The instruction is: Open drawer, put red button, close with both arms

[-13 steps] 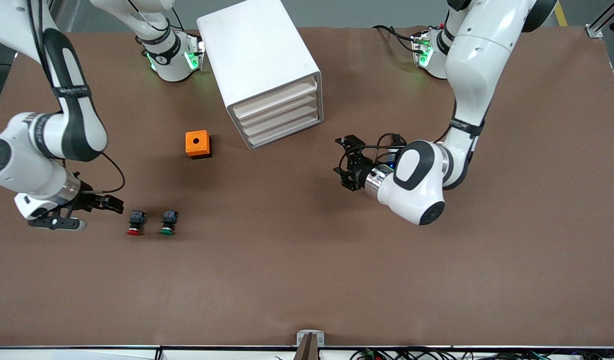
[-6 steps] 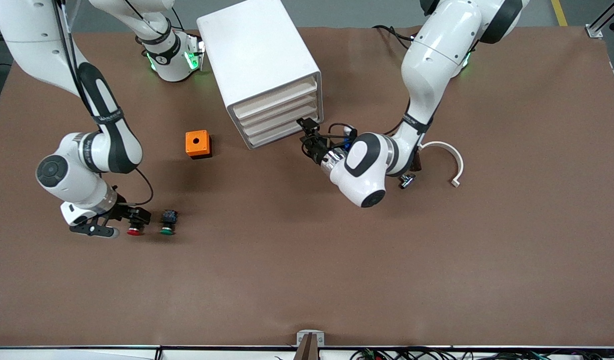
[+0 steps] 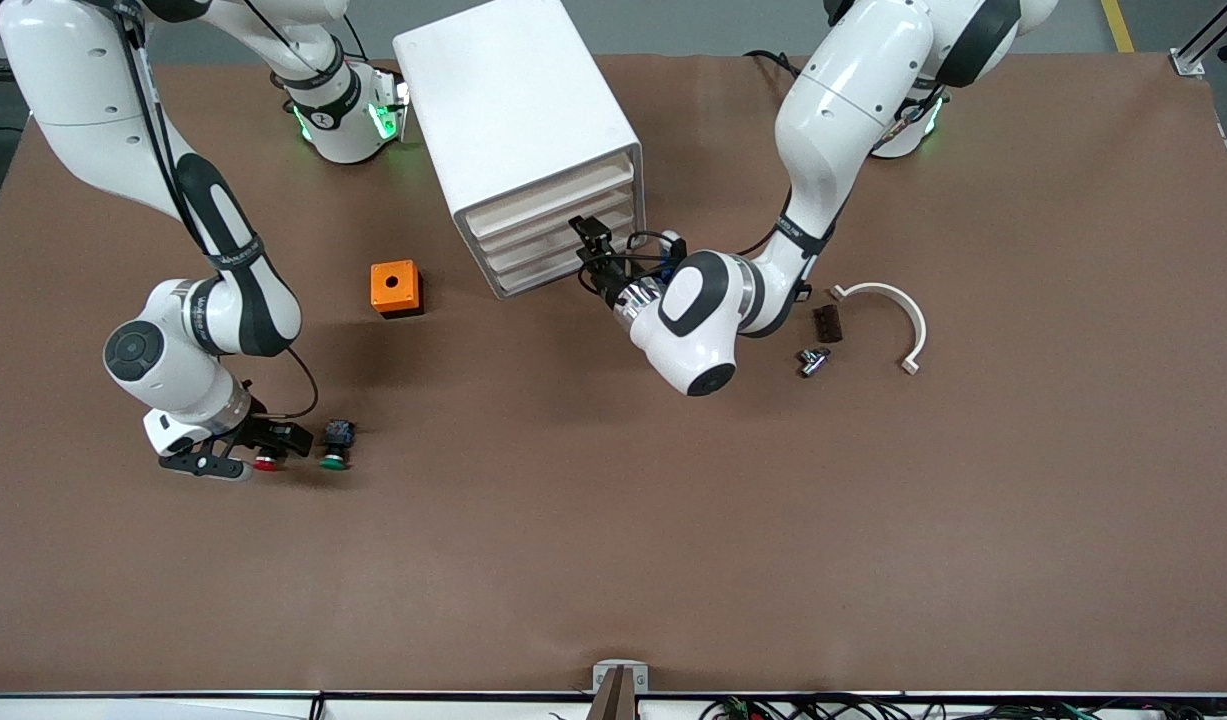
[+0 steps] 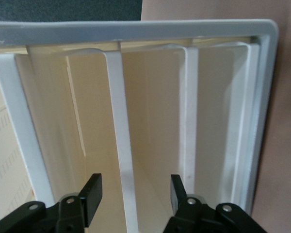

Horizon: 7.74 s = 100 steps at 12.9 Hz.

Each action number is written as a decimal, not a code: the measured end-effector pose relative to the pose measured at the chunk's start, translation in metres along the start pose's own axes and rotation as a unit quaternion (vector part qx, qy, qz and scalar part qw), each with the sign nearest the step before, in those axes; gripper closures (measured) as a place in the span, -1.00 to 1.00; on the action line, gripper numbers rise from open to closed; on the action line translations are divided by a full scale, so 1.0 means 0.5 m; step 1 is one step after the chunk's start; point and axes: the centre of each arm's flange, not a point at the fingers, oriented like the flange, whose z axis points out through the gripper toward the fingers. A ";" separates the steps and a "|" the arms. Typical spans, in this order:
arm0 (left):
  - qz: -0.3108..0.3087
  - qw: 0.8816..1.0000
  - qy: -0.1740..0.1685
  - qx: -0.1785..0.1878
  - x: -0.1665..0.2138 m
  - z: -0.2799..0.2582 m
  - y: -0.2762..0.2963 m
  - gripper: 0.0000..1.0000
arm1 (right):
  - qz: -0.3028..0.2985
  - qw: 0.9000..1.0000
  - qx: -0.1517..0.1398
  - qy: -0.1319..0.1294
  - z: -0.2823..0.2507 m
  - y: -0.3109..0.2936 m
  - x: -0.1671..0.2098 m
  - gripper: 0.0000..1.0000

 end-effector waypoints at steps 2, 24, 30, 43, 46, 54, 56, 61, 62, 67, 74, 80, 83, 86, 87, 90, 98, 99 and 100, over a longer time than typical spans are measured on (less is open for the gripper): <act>0.004 1.000 0.012 0.001 -0.006 0.033 -0.011 -0.19 | 0.000 1.000 0.000 -0.001 0.000 0.000 0.000 -1.00; 0.073 0.988 -0.129 -0.045 0.074 -0.347 0.074 0.64 | 0.009 0.998 -0.006 -0.054 -0.028 0.015 0.008 0.21; 0.128 0.975 -0.168 -0.068 0.117 -0.468 0.082 -0.42 | 0.107 0.987 -0.012 -0.117 -0.405 -0.221 -0.004 0.21; 0.223 0.934 -0.065 -0.270 0.304 -0.757 0.100 -1.00 | 0.354 0.932 -0.007 -0.085 -0.545 -0.841 -0.399 0.21; 0.339 0.879 0.056 -0.332 0.298 -0.799 -0.019 -1.00 | 0.402 0.912 -0.018 -0.079 -0.476 -0.899 -0.445 0.21; 0.567 0.658 0.357 -0.343 0.155 -0.692 -0.231 -1.00 | 0.457 0.886 -0.012 -0.076 -0.415 -0.944 -0.440 0.07; 0.586 0.611 0.403 -0.347 0.078 -0.592 -0.230 -1.00 | 0.454 0.888 -0.008 -0.076 -0.422 -0.958 -0.451 -0.37; 0.626 0.549 0.428 -0.353 -0.024 -0.399 -0.151 -1.00 | 0.402 0.913 -0.006 -0.072 -0.481 -0.958 -0.411 -1.00; 0.630 0.544 0.431 -0.349 -0.034 -0.375 -0.145 -1.00 | 0.366 0.928 -0.013 -0.073 -0.492 -0.941 -0.387 -1.00; 0.660 0.527 0.441 -0.303 -0.077 -0.202 -0.126 -1.00 | 0.143 0.986 -0.022 -0.088 -0.548 -0.713 -0.176 -1.00; 0.661 0.567 0.406 -0.277 -0.097 -0.021 -0.149 -1.00 | -0.042 0.995 0.007 -0.094 -0.668 -0.208 0.032 -1.00; 0.649 0.610 0.373 -0.261 -0.104 0.133 -0.204 -1.00 | -0.075 0.993 0.012 -0.089 -0.705 -0.063 0.051 -1.00; 0.641 0.623 0.365 -0.260 -0.105 0.166 -0.220 -1.00 | -0.081 0.992 -0.014 -0.099 -0.735 -0.027 0.052 -1.00; 0.636 0.629 0.363 -0.260 -0.103 0.173 -0.219 -1.00 | -0.081 0.991 -0.019 -0.103 -0.758 -0.022 0.051 -1.00; 0.633 0.632 0.362 -0.264 -0.103 0.162 -0.215 -1.00 | -0.081 0.991 -0.020 -0.108 -0.762 -0.020 0.049 -1.00; 0.606 0.653 0.333 -0.309 -0.097 -0.011 -0.192 -1.00 | -0.073 0.991 -0.020 -0.114 -0.762 -0.001 0.048 -1.00; 0.531 0.613 0.398 -0.429 0.171 -0.688 -0.254 -1.00 | -0.070 0.988 -0.019 -0.133 -0.768 0.005 0.038 -1.00; 0.539 0.605 0.417 -0.412 0.217 -0.734 -0.272 -1.00 | -0.072 0.988 -0.014 -0.138 -0.777 -0.002 0.031 -1.00; 0.552 0.593 0.435 -0.392 0.267 -0.781 -0.298 -1.00 | -0.075 0.988 -0.009 -0.132 -0.796 -0.009 0.026 -1.00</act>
